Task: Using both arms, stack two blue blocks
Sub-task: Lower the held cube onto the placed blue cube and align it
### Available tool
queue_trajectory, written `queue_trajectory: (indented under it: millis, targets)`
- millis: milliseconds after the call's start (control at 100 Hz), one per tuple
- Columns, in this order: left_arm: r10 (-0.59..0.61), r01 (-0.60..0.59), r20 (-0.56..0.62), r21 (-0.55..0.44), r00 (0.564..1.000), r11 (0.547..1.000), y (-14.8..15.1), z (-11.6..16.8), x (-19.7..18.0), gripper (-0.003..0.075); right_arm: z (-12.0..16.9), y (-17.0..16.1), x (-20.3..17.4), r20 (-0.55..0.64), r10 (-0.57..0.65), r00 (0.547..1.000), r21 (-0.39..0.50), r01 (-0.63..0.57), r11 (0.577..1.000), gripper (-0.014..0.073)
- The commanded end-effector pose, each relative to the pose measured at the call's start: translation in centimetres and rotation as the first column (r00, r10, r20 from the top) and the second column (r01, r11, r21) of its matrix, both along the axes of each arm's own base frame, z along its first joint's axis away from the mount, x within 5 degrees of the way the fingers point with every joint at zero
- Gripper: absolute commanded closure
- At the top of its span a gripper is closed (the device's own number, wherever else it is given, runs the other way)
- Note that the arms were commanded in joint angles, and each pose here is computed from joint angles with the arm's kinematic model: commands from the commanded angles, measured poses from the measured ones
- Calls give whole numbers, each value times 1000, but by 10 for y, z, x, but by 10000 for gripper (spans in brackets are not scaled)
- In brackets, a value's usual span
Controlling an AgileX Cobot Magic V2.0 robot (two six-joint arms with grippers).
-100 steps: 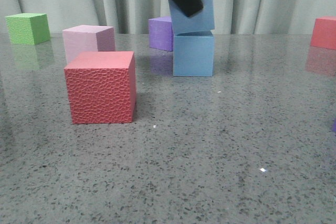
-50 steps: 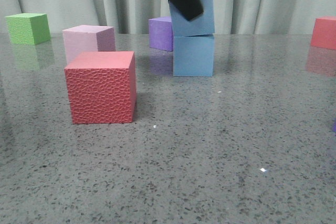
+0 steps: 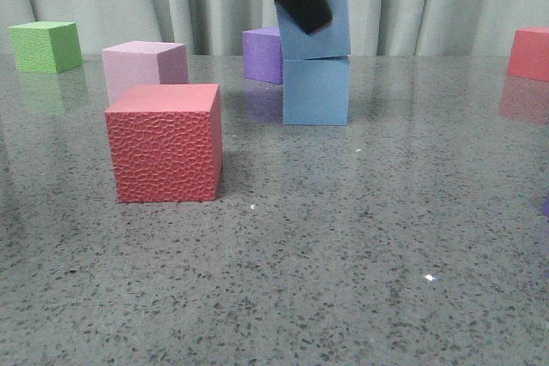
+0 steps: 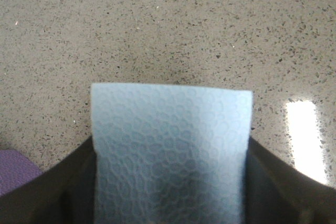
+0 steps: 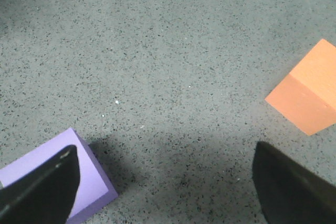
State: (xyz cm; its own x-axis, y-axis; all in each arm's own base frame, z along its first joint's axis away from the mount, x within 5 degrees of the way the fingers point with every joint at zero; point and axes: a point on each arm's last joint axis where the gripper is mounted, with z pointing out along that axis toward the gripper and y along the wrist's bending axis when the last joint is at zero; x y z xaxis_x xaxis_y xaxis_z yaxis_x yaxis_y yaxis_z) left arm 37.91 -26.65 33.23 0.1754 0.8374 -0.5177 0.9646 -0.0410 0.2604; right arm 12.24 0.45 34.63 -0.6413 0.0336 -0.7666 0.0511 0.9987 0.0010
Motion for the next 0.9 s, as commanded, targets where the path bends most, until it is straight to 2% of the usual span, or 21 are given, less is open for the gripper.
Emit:
queue_trajectory:
  millis: [0, 200, 380, 680, 890]
  targets:
    - [-1, 7, 73, -84, 997, 996, 1, 35, -12, 449, 13, -1, 2, 92, 7, 996, -19, -5, 1000, -59]
    - [0, 7, 74, -85, 997, 996, 1, 35, -12, 310, 13, -1, 2, 92, 7, 996, -19, -5, 1000, -59]
    - [1, 6, 77, -87, 997, 996, 1, 35, -12, 265, 13, -1, 2, 92, 7, 996, -19, -5, 1000, -59]
    - [14, -4, 98, -103, 995, 995, 0, 37, -9, 145, 13, -2, 2, 85, 5, 996, -19, -4, 1000, -59]
    - [18, -6, 109, -111, 994, 994, 0, 39, -9, 126, 13, -2, 2, 85, 5, 996, -19, -4, 1000, -59]
